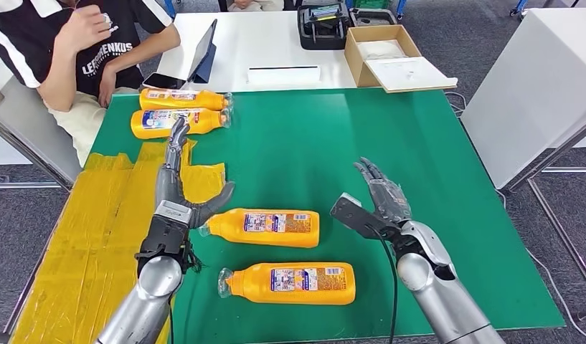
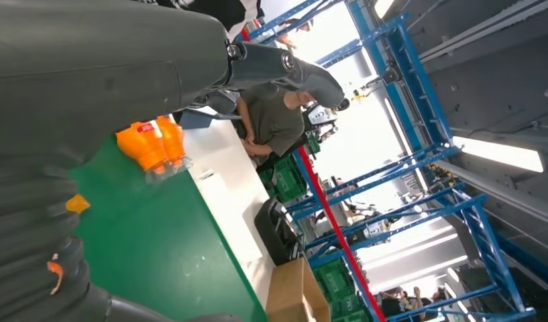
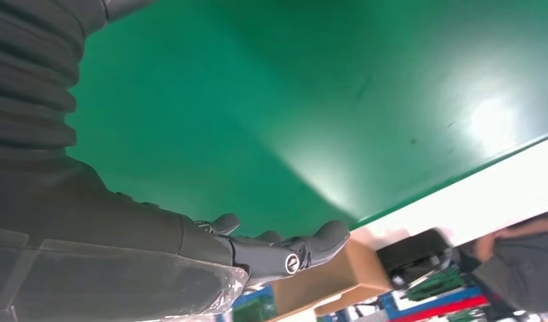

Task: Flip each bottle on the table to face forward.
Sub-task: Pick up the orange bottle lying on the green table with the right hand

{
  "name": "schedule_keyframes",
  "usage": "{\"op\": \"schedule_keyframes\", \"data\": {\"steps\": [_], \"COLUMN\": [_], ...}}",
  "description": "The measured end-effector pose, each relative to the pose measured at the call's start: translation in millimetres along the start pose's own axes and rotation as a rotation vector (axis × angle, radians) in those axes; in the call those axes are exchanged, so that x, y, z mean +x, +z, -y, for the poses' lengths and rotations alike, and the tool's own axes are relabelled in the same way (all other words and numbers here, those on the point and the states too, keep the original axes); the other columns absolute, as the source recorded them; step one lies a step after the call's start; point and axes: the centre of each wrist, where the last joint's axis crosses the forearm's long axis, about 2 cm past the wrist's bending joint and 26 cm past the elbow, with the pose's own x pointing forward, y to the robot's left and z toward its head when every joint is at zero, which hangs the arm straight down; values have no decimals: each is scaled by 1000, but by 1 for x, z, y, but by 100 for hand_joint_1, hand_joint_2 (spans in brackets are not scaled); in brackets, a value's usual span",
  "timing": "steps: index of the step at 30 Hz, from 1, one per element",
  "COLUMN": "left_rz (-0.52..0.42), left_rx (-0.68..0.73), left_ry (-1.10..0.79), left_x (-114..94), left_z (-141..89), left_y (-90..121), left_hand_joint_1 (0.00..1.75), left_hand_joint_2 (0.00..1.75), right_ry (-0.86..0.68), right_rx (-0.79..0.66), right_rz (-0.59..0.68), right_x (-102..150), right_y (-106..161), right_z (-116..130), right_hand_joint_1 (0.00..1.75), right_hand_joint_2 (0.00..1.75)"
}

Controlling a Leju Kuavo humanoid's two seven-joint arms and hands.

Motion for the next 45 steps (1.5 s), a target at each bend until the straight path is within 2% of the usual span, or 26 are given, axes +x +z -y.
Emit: {"op": "schedule_keyframes", "data": {"steps": [10, 15, 19, 23, 33, 45], "left_rz": [-16, -28, -40, -42, -51, -55], "left_rx": [-30, -33, -32, -30, -28, -28], "left_ry": [-6, -11, -18, -21, -38, -36], "left_x": [-2, -3, -4, -4, -2, -1], "left_z": [6, 5, 4, 4, 1, 3], "left_y": [8, 12, 16, 17, 16, 15], "left_hand_joint_1": [0, 0, 0, 0, 0, 0], "left_hand_joint_2": [175, 175, 175, 175, 175, 175], "right_ry": [0, 10, 23, 51, 182, 200], "right_rx": [76, 112, 123, 117, 124, 173], "right_rz": [168, 233, 246, 230, 58, 15], "right_x": [58, 87, 100, 106, 112, 109], "right_y": [-7, -15, -24, -28, -47, -55], "right_z": [-39, -47, -48, -49, -58, -66], "right_hand_joint_1": [0, 0, 0, 0, 0, 0], "right_hand_joint_2": [175, 175, 175, 175, 175, 175]}}
